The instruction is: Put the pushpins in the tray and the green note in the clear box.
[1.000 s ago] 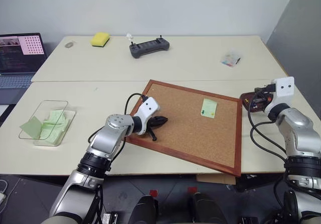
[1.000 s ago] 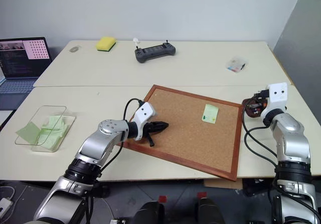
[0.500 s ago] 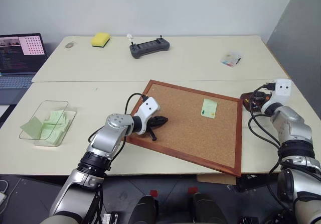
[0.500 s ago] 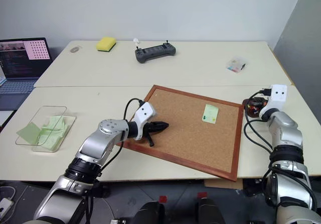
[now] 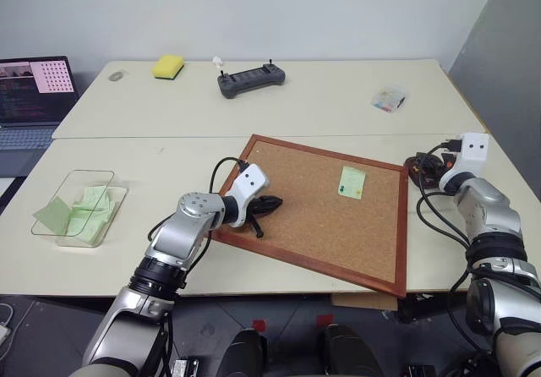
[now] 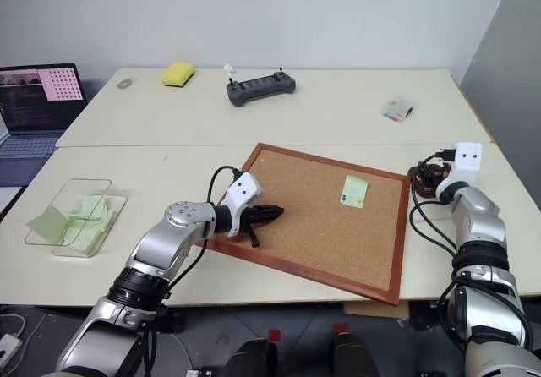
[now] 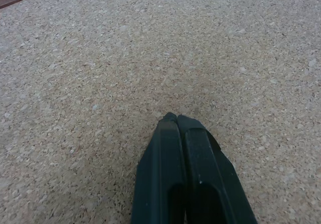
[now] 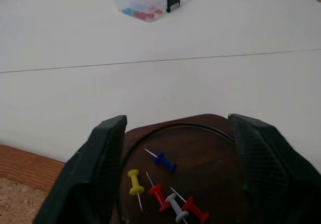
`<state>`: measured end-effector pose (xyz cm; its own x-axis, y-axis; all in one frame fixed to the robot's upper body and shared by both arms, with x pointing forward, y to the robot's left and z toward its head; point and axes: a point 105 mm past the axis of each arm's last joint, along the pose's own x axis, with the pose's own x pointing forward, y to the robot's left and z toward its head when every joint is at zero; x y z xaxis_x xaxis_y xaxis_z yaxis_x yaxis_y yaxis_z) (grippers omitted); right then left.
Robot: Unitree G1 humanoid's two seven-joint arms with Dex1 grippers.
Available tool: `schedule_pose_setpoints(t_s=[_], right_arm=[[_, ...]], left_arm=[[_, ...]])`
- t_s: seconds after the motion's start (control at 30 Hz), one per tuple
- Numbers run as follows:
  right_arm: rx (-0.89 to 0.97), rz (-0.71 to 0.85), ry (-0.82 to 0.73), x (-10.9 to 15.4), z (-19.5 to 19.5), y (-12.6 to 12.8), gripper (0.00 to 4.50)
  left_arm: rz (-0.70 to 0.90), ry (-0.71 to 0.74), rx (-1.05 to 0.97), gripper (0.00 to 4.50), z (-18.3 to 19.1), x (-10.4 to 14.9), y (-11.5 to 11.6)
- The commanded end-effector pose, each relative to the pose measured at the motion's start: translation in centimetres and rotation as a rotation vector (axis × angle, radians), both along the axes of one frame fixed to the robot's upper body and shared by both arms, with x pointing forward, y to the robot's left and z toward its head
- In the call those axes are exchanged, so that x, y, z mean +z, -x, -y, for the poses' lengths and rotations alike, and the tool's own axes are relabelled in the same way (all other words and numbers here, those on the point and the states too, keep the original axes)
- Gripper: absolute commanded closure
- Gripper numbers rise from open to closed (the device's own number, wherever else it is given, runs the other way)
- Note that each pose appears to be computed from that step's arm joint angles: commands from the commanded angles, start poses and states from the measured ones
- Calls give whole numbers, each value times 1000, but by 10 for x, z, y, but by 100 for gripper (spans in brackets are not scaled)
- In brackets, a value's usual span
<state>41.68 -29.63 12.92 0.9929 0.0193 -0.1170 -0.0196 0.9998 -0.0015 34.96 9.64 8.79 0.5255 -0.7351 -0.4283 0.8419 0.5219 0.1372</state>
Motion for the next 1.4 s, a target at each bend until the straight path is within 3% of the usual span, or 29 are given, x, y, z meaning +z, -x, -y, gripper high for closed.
schedule_pose_setpoints(t_s=[0.03, 0.17, 0.27, 0.37, 0.53, 0.93, 1.03, 1.2, 1.4], right_arm=[[227, 126, 68, 36, -33, 10, 3], [617, 170, 93, 46, -91, 47, 1], [843, 160, 106, 40, -123, 76, 1], [983, 109, 161, 17, -146, 92, 1], [1002, 73, 130, 1, -155, 87, 1], [853, 31, 133, -25, -133, 57, 1], [826, 29, 144, -28, -130, 52, 42], [820, 40, 142, -27, -128, 50, 162], [821, 45, 139, -27, -128, 49, 273]], left_arm=[[-68, -48, 39, 450, -7, -22, 3], [-66, -45, 39, 450, -7, -22, 2], [-63, -45, 43, 450, -7, -22, 1], [-62, -46, 38, 450, -6, -21, 1], [-59, -48, 33, 450, -6, -19, 0], [-63, -50, 31, 450, -8, -19, 5], [-63, -50, 29, 450, -8, -19, 4], [-60, -48, 19, 450, -6, -17, 4], [-58, -47, 8, 450, -4, -16, 5]])
